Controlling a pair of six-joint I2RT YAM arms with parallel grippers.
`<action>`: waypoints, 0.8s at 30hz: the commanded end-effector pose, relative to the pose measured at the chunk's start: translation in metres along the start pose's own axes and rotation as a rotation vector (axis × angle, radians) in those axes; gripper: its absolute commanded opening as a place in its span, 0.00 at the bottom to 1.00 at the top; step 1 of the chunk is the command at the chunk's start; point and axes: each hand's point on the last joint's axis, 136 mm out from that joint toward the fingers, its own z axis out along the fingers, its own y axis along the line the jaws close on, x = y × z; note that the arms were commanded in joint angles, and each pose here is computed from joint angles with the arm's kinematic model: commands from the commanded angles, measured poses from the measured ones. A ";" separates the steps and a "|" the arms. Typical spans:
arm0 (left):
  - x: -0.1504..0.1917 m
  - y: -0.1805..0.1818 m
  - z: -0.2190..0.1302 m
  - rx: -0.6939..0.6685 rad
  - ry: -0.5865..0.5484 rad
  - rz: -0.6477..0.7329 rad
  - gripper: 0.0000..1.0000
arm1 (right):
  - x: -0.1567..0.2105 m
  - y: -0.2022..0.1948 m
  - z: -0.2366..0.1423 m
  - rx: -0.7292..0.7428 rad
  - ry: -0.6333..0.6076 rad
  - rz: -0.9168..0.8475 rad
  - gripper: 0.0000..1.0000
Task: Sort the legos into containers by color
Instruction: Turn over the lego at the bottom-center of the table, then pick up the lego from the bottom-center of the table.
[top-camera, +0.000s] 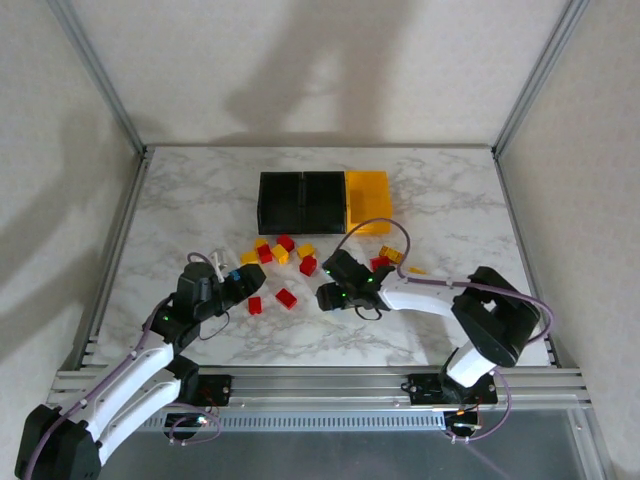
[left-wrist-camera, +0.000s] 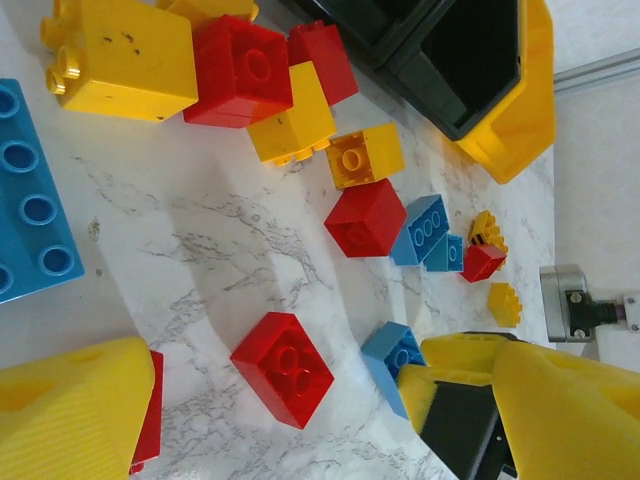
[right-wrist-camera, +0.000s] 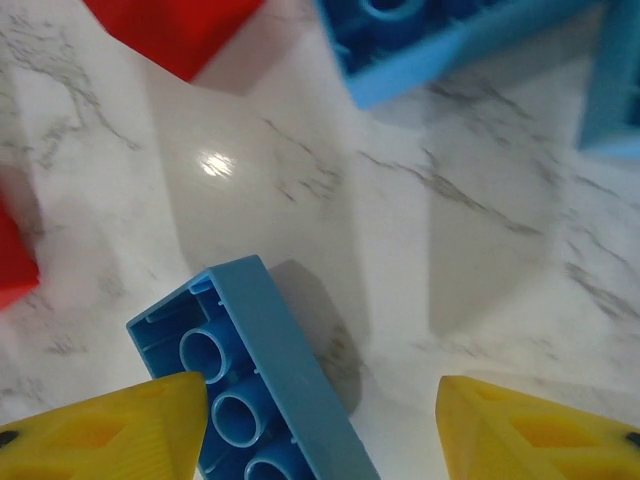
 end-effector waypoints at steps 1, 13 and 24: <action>0.003 0.000 -0.001 0.003 0.000 -0.009 0.88 | 0.030 -0.017 0.013 0.135 0.100 -0.026 0.64; 0.000 0.000 -0.004 -0.003 -0.018 -0.009 0.88 | 0.001 0.007 -0.006 0.079 0.032 -0.032 0.63; 0.005 0.008 -0.001 -0.015 -0.007 -0.025 0.88 | 0.001 0.016 0.001 0.043 0.052 -0.037 0.29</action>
